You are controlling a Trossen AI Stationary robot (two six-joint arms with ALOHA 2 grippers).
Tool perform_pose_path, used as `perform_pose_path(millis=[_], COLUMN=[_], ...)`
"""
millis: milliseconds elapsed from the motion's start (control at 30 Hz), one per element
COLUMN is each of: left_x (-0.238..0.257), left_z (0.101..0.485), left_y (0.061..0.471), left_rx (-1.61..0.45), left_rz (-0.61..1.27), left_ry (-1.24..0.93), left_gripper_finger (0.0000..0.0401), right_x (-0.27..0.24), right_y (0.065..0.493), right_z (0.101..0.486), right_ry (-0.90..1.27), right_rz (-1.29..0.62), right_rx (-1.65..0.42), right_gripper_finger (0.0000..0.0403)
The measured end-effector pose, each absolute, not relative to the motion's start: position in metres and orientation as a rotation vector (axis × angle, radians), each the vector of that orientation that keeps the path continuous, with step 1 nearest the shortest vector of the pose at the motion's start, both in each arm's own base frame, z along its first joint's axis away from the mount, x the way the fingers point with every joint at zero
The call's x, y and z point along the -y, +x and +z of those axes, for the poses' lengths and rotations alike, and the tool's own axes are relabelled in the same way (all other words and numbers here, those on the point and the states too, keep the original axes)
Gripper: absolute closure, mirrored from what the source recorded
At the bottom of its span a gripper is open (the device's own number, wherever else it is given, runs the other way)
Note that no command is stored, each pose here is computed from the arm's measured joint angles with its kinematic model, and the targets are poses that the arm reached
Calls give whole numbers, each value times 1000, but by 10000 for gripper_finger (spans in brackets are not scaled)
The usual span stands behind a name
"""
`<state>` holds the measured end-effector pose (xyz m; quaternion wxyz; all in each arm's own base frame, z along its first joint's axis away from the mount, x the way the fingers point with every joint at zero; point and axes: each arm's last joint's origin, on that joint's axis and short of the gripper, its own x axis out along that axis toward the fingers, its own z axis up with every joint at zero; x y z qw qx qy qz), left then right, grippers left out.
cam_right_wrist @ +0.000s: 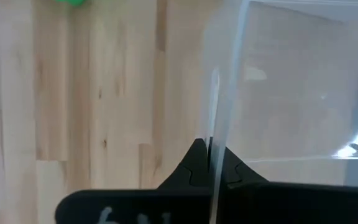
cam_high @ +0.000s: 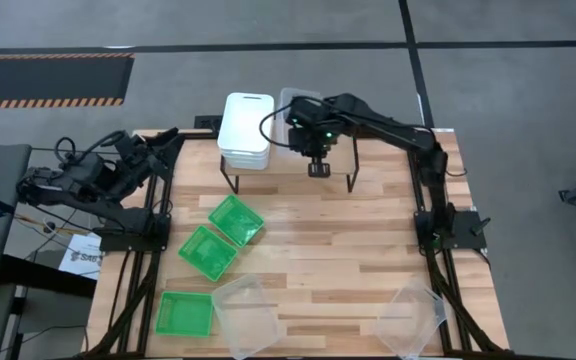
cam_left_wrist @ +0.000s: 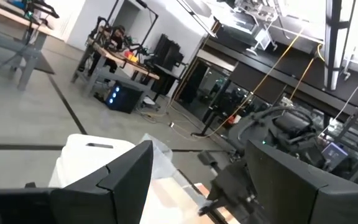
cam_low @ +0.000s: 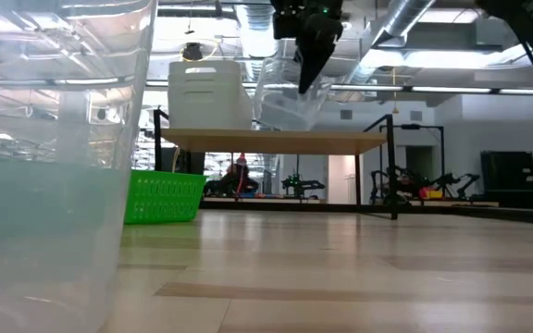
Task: Stack baskets on shelf by color
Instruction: Put the top transparent bin on the shelf
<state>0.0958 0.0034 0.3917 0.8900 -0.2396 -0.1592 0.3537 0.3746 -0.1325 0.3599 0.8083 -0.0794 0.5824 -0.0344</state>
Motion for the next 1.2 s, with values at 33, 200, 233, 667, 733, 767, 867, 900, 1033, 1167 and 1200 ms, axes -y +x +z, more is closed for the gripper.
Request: perform_pose_path(millis=[33, 200, 233, 667, 733, 767, 867, 900, 1033, 1167, 1200], left_x=[-3, -4, -4, -4, -4, -4, -3, -3, -3, -3, -3], left_z=[392, 391, 391, 391, 391, 391, 391, 391, 391, 391, 391], left_y=[96, 96, 96, 96, 96, 96, 96, 96, 96, 96, 96], left_rx=[333, 332, 332, 336, 334, 334, 333, 332, 332, 332, 332], left_rz=[736, 741, 742, 740, 741, 741, 739, 735, 733, 733, 733], left_ry=[-501, -506, -506, -516, -511, -511, -511, -510, -509, -509, -509], left_gripper_finger=[156, 156, 156, 156, 156, 156, 156, 156, 156, 156, 156], right_x=[132, 134, 134, 140, 141, 141, 142, 142, 143, 143, 143], right_y=[377, 380, 381, 389, 391, 390, 393, 393, 395, 396, 396], right_z=[357, 352, 354, 342, 338, 337, 334, 333, 330, 329, 329], right_ry=[-178, -201, -206, -196, -187, -180, -177, -174, -165, -147, -147], right_rz=[-62, -40, -44, -52, -58, -57, -66, -71, -74, -88, -89], right_rx=[-1255, -1265, -1250, -1260, -1278, -1289, -1289, -1293, -1300, -1300, -1297], right_gripper_finger=[402, 402, 402, 400, 400, 400, 391, 386, 354, 318, 310])
